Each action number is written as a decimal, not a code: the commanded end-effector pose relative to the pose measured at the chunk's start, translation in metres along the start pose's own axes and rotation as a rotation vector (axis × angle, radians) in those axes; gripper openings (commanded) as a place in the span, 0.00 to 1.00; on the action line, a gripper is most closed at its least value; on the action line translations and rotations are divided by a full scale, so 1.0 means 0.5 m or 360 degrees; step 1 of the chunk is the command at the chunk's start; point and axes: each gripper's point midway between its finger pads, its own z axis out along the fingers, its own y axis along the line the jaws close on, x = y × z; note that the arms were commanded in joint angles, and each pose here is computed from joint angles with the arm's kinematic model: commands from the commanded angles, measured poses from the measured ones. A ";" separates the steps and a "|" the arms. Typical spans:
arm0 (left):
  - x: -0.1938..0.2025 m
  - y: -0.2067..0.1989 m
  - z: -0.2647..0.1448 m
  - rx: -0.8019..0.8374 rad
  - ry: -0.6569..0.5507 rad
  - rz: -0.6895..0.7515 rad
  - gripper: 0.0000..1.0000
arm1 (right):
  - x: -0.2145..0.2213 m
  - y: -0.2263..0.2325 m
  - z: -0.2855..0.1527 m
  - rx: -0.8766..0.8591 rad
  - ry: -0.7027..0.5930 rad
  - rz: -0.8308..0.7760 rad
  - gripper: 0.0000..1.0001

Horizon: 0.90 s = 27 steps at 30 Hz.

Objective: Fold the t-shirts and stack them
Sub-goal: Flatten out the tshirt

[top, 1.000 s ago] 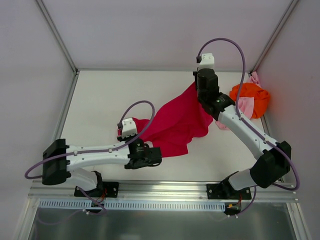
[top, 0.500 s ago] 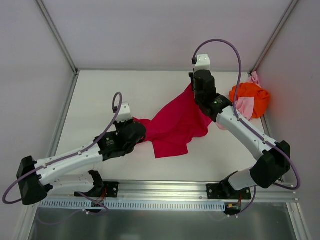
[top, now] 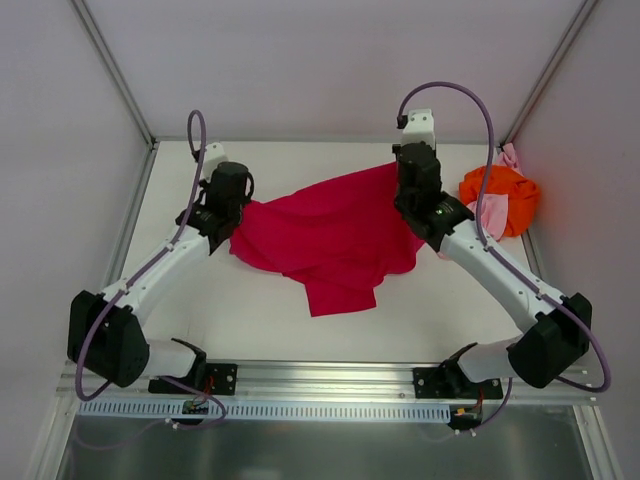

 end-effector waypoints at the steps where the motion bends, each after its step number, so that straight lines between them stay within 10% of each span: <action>1: -0.055 -0.046 0.026 0.0166 -0.0021 -0.0177 0.00 | -0.031 -0.093 -0.016 0.0293 -0.0071 0.0148 0.01; 15: -0.377 -0.015 -0.111 0.0379 -0.0517 -0.0453 0.00 | -0.002 -0.218 0.064 0.0477 -0.0100 0.0534 0.01; 27: -0.408 -0.045 -0.053 0.0338 -0.0503 -0.0405 0.00 | -0.001 -0.251 0.068 0.0691 -0.0347 0.0526 0.01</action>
